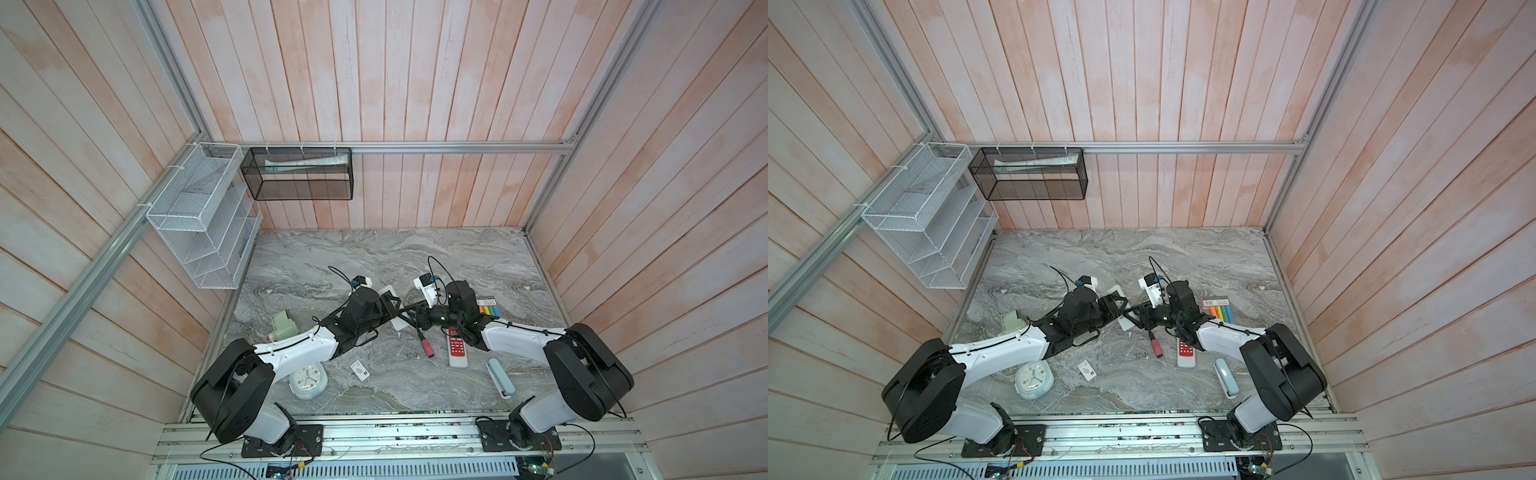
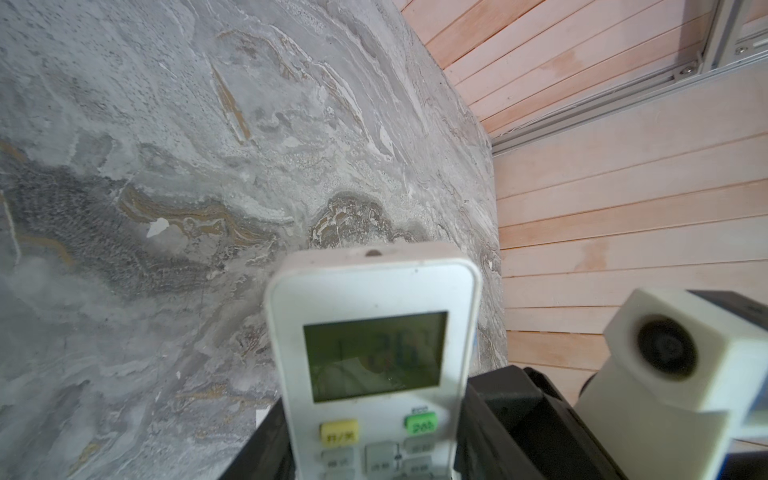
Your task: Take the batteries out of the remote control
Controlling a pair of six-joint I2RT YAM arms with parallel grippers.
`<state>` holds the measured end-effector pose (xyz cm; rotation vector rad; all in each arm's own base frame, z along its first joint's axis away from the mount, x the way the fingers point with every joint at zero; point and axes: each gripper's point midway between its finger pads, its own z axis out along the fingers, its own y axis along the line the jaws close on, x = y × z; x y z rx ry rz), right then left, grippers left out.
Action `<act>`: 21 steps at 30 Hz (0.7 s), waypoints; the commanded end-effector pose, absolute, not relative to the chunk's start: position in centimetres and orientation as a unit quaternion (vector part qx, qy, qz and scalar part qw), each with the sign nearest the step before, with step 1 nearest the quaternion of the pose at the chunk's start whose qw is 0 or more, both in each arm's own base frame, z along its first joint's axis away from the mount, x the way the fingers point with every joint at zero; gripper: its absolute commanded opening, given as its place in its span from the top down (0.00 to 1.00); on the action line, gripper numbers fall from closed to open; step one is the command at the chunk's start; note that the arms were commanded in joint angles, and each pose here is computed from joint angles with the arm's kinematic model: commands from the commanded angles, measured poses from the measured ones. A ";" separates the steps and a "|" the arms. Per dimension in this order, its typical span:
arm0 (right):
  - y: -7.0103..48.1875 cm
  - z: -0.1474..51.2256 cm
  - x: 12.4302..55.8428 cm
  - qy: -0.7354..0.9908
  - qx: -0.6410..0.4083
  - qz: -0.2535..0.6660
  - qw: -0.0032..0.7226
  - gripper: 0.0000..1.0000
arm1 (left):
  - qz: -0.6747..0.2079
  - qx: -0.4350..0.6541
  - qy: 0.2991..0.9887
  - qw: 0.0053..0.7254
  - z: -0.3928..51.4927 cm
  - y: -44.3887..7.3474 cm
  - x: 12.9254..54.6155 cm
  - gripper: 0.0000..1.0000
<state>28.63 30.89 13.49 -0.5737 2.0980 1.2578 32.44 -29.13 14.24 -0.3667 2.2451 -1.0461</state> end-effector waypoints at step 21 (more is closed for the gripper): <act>32.7 14.4 29.1 0.790 -0.267 0.443 0.329 0.95 | -0.421 -0.134 0.832 0.337 16.9 -28.0 32.7 0.00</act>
